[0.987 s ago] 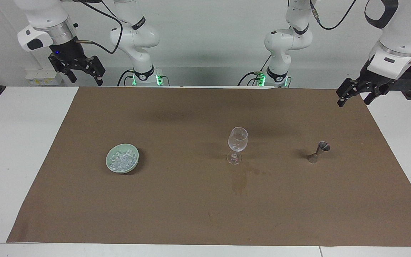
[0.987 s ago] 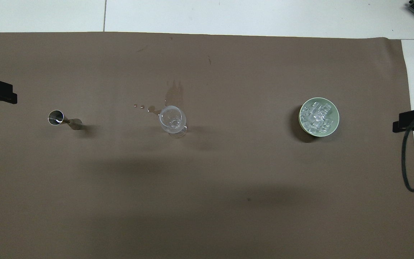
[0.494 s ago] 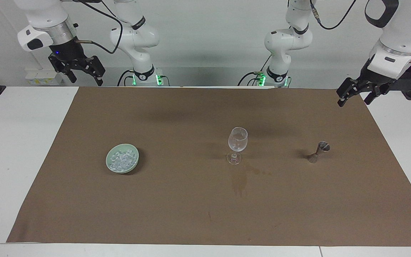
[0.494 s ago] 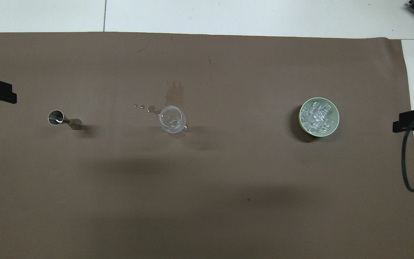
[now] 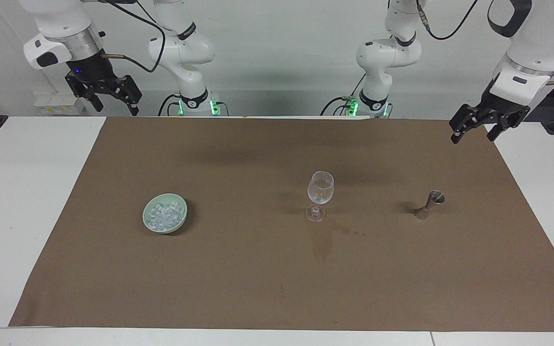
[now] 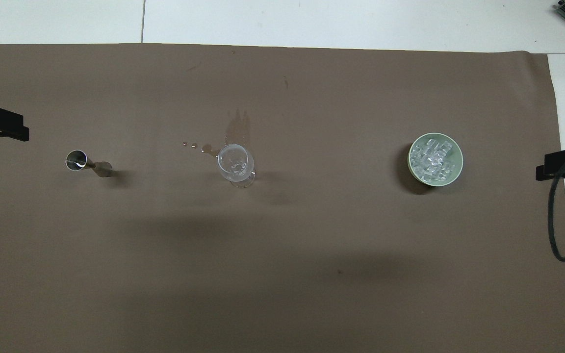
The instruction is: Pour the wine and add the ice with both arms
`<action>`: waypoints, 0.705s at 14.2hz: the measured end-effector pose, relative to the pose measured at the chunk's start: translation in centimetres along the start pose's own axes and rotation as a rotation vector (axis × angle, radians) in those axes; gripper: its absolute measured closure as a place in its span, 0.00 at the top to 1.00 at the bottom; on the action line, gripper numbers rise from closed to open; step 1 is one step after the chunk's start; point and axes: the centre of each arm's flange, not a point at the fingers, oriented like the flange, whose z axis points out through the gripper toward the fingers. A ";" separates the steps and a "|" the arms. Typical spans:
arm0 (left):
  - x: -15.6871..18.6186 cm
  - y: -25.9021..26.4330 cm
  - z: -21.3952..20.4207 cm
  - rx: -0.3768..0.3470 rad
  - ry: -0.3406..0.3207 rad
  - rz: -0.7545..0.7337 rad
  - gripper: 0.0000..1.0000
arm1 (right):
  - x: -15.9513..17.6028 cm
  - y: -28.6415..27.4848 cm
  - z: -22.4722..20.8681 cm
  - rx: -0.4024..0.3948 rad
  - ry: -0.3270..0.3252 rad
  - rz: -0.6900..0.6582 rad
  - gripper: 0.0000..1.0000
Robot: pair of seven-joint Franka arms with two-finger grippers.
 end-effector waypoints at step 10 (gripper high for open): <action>0.0 -0.3 0.0 0.001 -0.005 -0.005 1.00 | 0.0 0.0 0.0 0.000 0.000 0.000 1.00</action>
